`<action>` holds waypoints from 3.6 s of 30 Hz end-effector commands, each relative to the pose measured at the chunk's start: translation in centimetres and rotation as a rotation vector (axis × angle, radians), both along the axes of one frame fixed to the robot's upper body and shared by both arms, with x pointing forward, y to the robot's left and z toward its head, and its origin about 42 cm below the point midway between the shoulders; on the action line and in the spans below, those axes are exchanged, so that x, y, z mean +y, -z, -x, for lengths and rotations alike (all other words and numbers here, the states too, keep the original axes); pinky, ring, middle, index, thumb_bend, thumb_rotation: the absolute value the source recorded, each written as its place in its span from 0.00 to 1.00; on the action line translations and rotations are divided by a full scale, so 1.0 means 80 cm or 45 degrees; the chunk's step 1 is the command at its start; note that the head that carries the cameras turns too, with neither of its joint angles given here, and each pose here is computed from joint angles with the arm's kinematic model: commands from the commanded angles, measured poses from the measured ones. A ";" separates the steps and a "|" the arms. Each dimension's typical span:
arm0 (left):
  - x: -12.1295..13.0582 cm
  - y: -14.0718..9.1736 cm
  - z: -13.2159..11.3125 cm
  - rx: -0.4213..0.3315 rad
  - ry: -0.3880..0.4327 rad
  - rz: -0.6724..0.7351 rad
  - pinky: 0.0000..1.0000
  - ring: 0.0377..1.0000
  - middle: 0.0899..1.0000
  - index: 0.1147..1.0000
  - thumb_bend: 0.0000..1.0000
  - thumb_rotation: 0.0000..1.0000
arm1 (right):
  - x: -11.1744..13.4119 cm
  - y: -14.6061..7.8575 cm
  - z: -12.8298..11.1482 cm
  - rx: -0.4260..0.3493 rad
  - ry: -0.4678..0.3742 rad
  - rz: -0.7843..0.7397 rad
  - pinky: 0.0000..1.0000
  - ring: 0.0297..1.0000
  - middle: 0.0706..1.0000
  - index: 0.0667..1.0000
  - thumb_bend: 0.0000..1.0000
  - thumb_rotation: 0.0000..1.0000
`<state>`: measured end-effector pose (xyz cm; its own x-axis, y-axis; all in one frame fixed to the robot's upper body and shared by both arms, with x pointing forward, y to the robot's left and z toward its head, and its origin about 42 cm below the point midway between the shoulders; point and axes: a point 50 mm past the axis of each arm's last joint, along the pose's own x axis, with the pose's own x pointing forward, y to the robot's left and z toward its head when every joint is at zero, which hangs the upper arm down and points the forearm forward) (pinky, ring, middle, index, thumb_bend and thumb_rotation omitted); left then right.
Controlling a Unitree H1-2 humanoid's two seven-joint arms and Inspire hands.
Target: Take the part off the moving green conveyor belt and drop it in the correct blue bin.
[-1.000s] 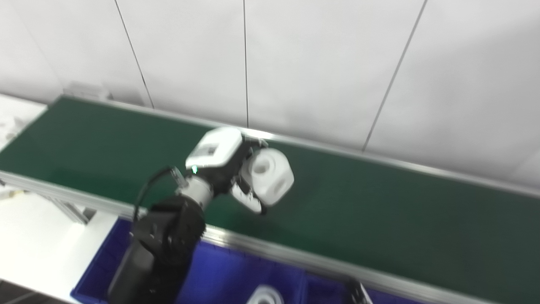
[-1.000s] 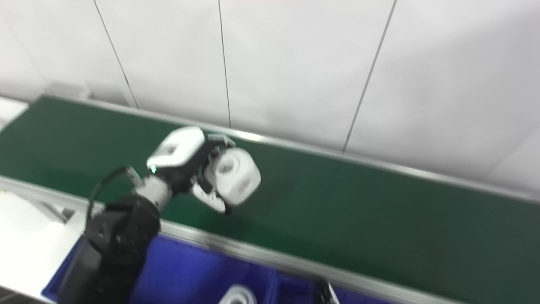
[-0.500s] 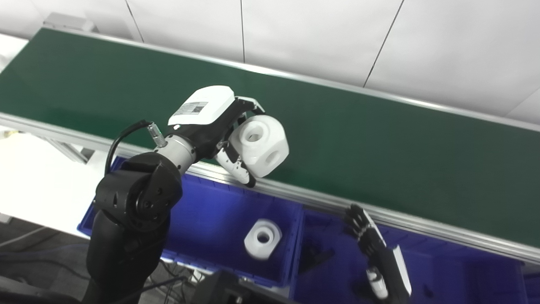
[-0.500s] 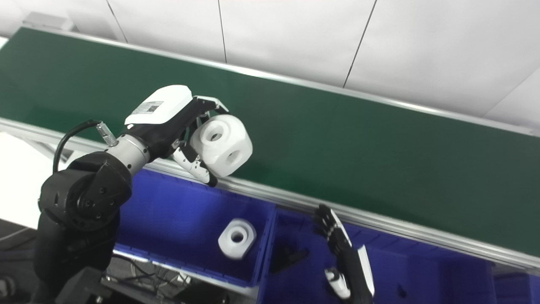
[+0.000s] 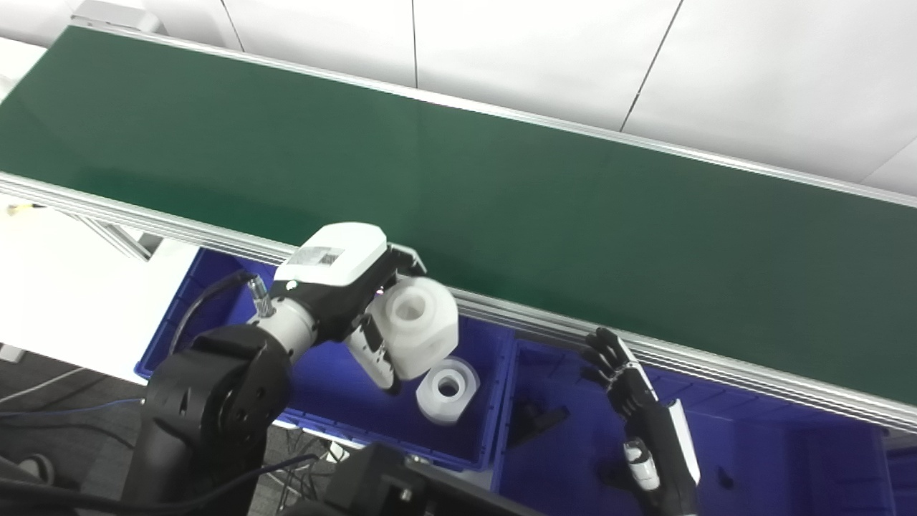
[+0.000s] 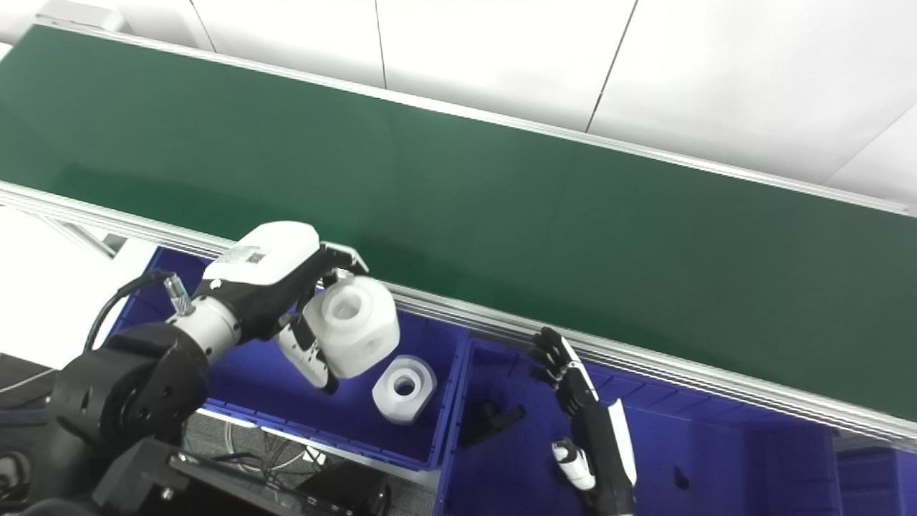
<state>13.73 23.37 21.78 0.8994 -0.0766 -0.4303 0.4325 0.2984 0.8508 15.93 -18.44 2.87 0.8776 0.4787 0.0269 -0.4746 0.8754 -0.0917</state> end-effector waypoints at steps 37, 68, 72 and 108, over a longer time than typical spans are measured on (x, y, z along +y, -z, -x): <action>0.030 0.109 0.071 -0.583 -0.421 -0.098 0.16 0.18 0.42 0.42 0.52 0.00 | -0.006 -0.010 0.000 -0.027 -0.009 -0.008 0.79 0.85 0.88 0.91 0.89 0.95; 0.028 0.099 0.072 -0.450 -0.336 -0.282 0.68 0.72 0.72 0.68 1.00 0.53 | -0.003 -0.011 -0.001 -0.027 -0.006 -0.015 0.80 0.85 0.88 0.91 0.89 0.95; 0.028 0.098 0.072 -0.433 -0.334 -0.269 0.75 0.77 0.77 0.71 1.00 0.57 | -0.003 -0.011 -0.001 -0.031 -0.006 -0.012 0.79 0.85 0.88 0.91 0.89 0.94; -0.034 0.071 0.046 -0.923 0.037 0.523 0.64 0.72 0.75 0.74 0.95 0.60 | 0.055 -0.007 0.023 -0.002 -0.002 -0.028 0.81 0.87 0.90 0.90 0.89 0.93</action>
<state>10.29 20.31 15.55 0.9553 -0.1140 0.2728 -0.1428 0.6301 0.7633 13.93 -14.64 2.58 0.8725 0.4886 0.0046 -0.4869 0.8701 -0.0761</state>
